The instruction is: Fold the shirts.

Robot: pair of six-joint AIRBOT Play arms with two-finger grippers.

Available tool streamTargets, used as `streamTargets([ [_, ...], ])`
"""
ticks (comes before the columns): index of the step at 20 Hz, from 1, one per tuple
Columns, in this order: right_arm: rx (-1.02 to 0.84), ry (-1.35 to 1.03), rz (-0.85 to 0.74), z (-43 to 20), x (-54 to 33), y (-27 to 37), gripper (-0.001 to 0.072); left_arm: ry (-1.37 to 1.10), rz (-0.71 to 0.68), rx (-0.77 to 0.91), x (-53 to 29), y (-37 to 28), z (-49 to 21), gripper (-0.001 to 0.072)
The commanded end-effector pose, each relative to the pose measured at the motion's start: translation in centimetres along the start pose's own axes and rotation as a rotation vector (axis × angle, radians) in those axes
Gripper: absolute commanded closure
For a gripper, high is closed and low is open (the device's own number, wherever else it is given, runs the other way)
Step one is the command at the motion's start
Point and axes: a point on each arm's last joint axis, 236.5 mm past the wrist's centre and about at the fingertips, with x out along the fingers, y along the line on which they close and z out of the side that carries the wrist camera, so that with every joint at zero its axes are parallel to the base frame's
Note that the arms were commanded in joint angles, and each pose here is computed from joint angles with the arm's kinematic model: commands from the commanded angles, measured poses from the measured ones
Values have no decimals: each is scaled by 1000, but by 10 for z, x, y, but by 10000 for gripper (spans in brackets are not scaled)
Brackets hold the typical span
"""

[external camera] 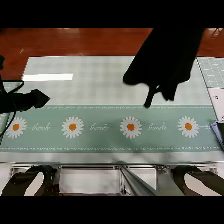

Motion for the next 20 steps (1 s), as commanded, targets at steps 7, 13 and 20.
streamTargets([
  [7, 93, 653, 151, -259, 143, 68, 681, -23, -11, -15, 4, 0, -1, 203],
  [13, 300, 1024, 156, -438, 176, 75, 619, 25, -67, -27, 9, -15, -14, 203],
  [20, 308, 827, -140, -343, 137, -73, 303, 17, -94, -16, 30, -26, -11, 203],
])
